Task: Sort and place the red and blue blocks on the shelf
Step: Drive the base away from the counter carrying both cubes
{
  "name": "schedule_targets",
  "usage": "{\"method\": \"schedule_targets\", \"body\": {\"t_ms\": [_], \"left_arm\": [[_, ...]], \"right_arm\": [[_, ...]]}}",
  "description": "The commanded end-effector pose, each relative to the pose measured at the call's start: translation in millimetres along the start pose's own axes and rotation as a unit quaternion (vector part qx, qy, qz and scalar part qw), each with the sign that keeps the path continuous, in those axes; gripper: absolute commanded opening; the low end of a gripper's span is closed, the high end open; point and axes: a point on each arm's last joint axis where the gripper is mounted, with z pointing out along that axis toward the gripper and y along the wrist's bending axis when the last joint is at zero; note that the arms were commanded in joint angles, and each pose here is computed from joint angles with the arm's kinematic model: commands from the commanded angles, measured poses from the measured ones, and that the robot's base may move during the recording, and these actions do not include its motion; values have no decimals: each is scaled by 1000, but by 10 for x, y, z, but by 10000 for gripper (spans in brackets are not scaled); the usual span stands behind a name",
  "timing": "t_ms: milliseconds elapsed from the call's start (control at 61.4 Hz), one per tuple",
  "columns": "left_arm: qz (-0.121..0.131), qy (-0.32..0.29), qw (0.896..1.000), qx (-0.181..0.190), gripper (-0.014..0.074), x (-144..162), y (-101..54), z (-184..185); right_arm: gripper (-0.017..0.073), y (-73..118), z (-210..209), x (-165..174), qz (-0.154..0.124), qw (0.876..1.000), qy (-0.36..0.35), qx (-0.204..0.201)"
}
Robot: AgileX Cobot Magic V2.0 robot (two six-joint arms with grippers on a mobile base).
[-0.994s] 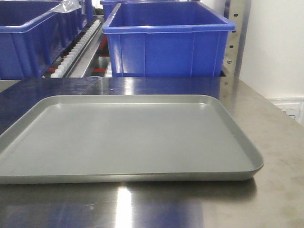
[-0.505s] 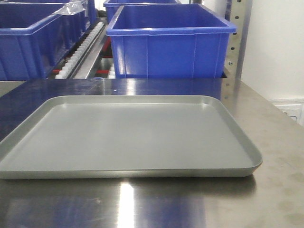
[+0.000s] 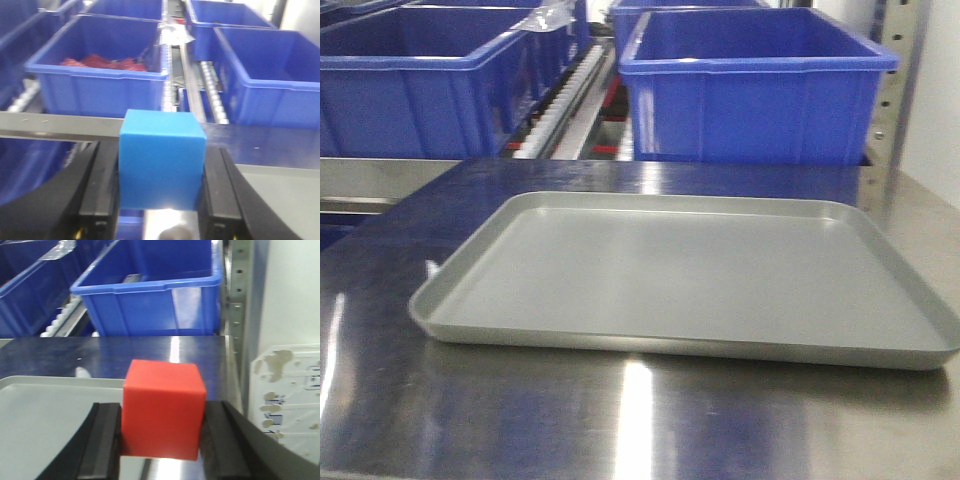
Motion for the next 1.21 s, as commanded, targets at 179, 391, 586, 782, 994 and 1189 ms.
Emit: {"method": "schedule_targets", "body": {"t_ms": [179, 391, 586, 782, 994, 1189], "left_arm": [[-7, -53, 999, -7, 122, -167, 10, -19], [-7, -53, 999, -7, 122, -167, 10, -19], [-7, -53, 999, -7, 122, -167, 10, -19], [-7, -53, 999, -7, 122, -167, 10, -19], [-7, -53, 999, -7, 122, -167, 10, -19], [-7, -53, 999, -7, 122, -167, 10, -19]], "right_arm": [[91, 9, -19, -168, -3, 998, -55, 2], [91, 9, -19, -168, -3, 998, -55, 2], [91, 9, -19, -168, -3, 998, -55, 2], [91, 9, -19, -168, -3, 998, -55, 2], [91, 9, -19, -168, -3, 998, -55, 2], [91, 9, -19, -168, -3, 998, -55, 2]]}}
